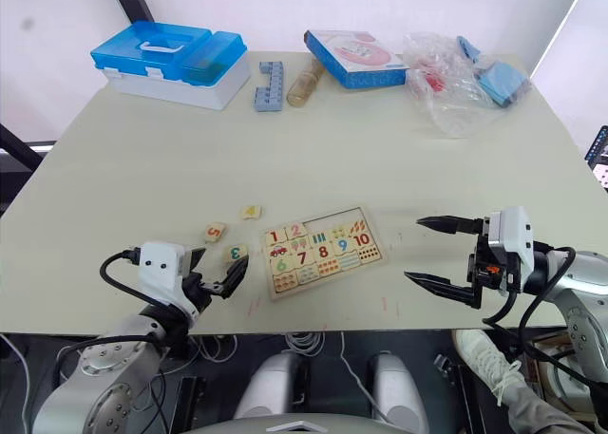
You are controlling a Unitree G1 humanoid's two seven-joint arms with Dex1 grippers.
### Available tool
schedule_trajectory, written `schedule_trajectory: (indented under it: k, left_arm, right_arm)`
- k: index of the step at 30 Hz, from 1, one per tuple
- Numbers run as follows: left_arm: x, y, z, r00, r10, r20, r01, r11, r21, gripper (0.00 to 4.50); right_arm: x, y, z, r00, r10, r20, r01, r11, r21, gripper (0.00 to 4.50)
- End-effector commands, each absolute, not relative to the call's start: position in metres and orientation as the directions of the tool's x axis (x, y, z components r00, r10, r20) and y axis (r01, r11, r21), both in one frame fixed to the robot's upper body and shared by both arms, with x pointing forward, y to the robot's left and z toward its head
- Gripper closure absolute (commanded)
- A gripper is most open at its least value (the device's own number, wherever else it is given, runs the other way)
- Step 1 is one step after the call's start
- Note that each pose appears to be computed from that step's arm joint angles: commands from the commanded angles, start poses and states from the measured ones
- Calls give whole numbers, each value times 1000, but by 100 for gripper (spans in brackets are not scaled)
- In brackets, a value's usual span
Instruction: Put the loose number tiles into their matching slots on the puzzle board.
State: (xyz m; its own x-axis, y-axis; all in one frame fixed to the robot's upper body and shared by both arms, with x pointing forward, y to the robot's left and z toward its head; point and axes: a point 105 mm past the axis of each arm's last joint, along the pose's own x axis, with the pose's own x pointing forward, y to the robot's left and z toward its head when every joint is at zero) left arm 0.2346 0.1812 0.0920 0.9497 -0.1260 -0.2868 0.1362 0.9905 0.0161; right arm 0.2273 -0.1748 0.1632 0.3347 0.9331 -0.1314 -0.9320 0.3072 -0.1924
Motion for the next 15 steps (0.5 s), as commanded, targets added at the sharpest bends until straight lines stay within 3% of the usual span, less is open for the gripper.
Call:
schedule_trajectory:
  k: [1, 15]
  left_arm:
    - [236, 169, 102, 962, -94, -258, 109, 993, 45, 0]
    - [242, 172, 88, 947, 18, -322, 16, 995, 101, 0]
  right_arm:
    - [223, -181, 173, 337, 931, -138, -926, 301, -229, 4]
    - [216, -192, 177, 327, 931, -164, -938, 298, -179, 4]
